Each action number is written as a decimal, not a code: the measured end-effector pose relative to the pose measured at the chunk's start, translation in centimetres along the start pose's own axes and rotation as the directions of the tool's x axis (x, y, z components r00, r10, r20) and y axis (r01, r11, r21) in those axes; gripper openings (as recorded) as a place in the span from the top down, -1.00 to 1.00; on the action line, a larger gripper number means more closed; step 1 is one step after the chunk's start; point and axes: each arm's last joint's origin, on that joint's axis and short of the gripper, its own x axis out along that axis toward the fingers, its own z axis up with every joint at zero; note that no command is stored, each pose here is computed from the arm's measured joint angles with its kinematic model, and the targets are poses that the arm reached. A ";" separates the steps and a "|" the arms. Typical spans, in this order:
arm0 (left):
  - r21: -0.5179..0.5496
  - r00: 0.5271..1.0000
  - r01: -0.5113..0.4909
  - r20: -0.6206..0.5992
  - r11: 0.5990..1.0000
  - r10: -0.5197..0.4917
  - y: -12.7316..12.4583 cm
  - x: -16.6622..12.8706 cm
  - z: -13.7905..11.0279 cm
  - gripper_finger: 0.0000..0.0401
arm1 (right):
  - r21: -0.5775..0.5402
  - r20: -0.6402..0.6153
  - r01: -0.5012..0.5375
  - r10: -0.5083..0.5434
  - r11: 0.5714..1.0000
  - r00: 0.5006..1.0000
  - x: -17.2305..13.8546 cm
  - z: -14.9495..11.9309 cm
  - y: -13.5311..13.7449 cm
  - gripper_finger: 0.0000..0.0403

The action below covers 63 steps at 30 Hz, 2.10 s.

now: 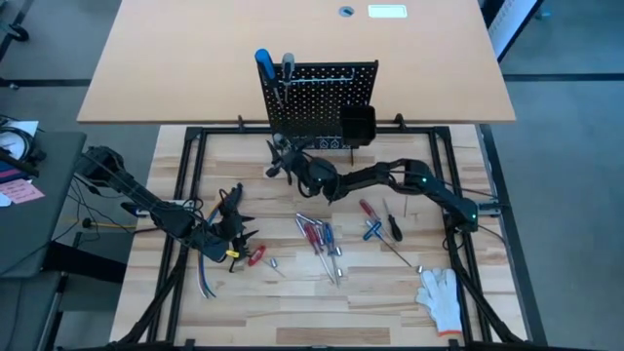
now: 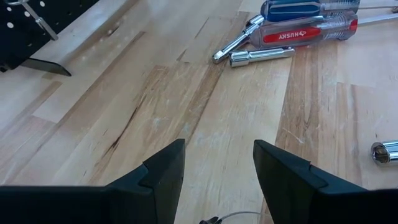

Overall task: Hang tools onto peg board
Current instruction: Hang the gray screwdriver on the pegboard, then hang the blue screwdriver on the pegboard

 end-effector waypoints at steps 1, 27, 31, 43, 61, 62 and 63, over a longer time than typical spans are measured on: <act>0.000 1.000 0.000 0.000 1.000 0.000 0.0 0.0 0.0 0.08 | 0.003 -0.014 -0.008 0.008 1.000 1.000 0.1 0.4 -0.1 -0.24; 0.009 1.000 0.011 -0.002 1.000 -0.011 -0.1 -0.2 -0.1 0.08 | -0.145 -0.158 -0.294 0.271 0.945 0.949 -6.5 12.5 2.8 -0.29; 0.011 1.000 0.014 -0.002 1.000 -0.014 -0.2 -0.2 -0.1 0.08 | -0.225 -0.187 -0.383 0.346 0.896 0.919 -9.0 13.2 4.7 -0.29; -0.007 1.000 0.015 -0.004 1.000 -0.015 -0.2 -0.2 -0.1 0.08 | -0.239 -0.404 -0.544 0.427 0.804 0.809 -17.0 17.2 5.2 -0.29; -0.024 1.000 0.016 -0.001 1.000 -0.016 -0.2 -0.2 -0.1 0.08 | 0.346 -0.717 -0.596 0.614 0.725 0.331 -21.5 14.7 4.2 -0.24; -0.026 1.000 0.016 -0.001 1.000 -0.016 -0.2 -0.2 -0.1 0.08 | 0.352 -0.741 -0.563 0.590 0.748 0.320 -21.3 14.2 3.8 -0.24; -0.027 1.000 0.016 -0.001 0.999 -0.016 -0.2 -0.2 -0.1 0.08 | 0.358 -0.765 -0.525 0.565 0.772 0.310 -21.0 13.7 3.5 -0.24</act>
